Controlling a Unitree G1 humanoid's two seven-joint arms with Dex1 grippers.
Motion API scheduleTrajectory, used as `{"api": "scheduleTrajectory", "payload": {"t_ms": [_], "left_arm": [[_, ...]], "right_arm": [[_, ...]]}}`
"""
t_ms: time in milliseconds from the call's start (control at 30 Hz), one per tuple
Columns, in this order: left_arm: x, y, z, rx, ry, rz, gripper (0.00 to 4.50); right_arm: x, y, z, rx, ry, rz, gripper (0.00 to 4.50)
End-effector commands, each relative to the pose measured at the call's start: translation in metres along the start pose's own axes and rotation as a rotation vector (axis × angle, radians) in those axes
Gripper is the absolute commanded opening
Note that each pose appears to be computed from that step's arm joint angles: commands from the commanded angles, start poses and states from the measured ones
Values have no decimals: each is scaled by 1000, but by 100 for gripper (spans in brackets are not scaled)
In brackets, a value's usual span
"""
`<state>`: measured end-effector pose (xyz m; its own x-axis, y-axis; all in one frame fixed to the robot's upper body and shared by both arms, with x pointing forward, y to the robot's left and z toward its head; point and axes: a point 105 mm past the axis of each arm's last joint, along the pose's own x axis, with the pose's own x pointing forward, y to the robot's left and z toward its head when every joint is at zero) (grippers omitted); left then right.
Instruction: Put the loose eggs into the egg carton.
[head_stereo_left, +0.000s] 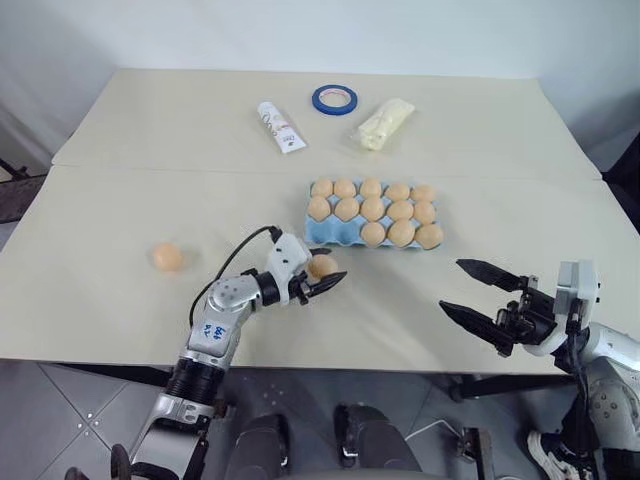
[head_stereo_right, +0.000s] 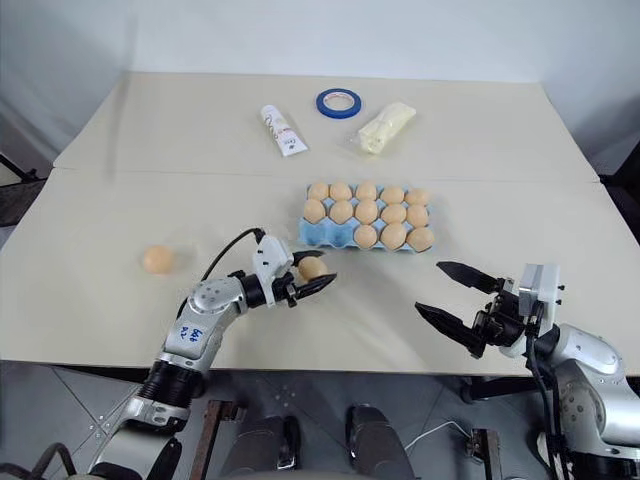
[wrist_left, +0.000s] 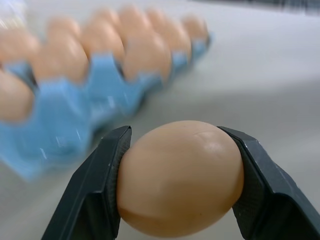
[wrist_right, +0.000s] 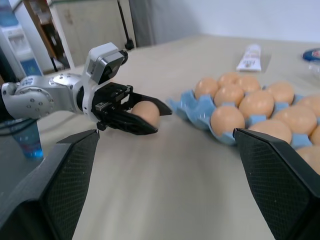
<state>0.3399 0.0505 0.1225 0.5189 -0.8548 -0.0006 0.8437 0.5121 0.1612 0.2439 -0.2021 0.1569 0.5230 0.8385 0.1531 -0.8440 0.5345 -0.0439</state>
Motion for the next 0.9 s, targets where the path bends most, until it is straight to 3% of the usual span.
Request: {"api": "scheduleTrajectory", "payload": {"t_ms": [33,167,433,867,900], "left_arm": [[5,6,44,-13,-150,10,238],[14,25,62,-57,-207,80,237],[44,36,52,-71,-165,98,237],[60,37,47,-86,-163,48,237],[60,37,46,-86,-160,45,272]], "right_arm": [[-4,1,4,-37,-25,-5,450],[0,3,-2,-31,-21,-13,450],[2,4,-5,-36,-15,-10,450],[-5,2,-7,-55,-15,-68,450],[-7,1,-6,-58,-18,-80,450]]}}
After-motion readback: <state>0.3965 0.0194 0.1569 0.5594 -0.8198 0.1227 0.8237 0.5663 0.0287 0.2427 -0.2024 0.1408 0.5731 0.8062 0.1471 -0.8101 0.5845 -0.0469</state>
